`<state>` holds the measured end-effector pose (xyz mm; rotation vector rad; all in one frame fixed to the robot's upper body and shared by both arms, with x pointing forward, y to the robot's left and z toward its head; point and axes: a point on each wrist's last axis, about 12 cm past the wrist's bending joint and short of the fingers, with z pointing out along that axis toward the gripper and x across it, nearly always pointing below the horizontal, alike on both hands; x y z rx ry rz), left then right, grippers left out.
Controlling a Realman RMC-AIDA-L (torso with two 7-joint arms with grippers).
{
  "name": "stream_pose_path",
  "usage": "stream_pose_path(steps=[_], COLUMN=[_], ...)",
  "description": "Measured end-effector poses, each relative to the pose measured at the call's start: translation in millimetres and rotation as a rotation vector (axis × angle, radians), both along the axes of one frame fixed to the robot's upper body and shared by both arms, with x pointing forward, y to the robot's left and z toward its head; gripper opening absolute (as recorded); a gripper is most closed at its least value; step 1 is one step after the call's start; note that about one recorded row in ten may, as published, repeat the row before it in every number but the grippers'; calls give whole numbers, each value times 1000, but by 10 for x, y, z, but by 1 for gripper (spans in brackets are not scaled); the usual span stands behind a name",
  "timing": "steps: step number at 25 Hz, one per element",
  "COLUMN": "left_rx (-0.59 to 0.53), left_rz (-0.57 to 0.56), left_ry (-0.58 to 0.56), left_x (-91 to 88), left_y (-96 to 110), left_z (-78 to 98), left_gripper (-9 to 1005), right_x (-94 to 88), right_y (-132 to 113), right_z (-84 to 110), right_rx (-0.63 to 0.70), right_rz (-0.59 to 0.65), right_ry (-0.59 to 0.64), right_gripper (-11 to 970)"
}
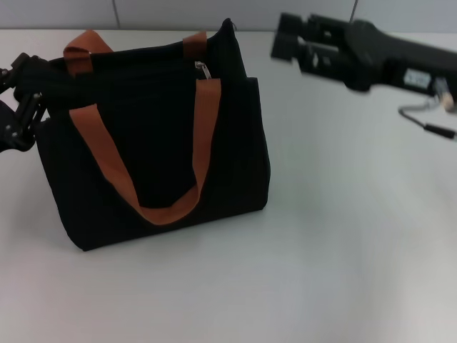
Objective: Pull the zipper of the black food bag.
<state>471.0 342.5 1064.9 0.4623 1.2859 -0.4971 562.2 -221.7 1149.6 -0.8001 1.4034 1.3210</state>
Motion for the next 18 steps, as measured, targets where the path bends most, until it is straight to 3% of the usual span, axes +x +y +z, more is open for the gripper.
stream_pose_path(steps=[4, 6, 9, 10, 15, 18], left_rx=[-8, -17, -19, -14, -1, -20], left_rz=[-70, -151, -201, -257, -356, -428], left_ry=[98, 231, 302, 362, 450, 441], left_x=[35, 71, 77, 66, 18, -17], left_y=[131, 327, 428, 535, 687, 678], left_z=[68, 190, 272, 380, 577, 664], left_gripper=[211, 294, 433, 480, 632, 723], right_x=[-88, -175, -206, -211, -220, -230], right_y=[-23, -23, -12, -10, 2, 18], right_z=[-99, -184, -232, -268, -315, -348], right_rx=[-12, -41, -61, -83, -111, -140], right_rz=[21, 43, 52, 55, 61, 76], right_ry=[-71, -121, -125, -120, -133, -142], right_gripper=[520, 609, 737, 780, 781, 781])
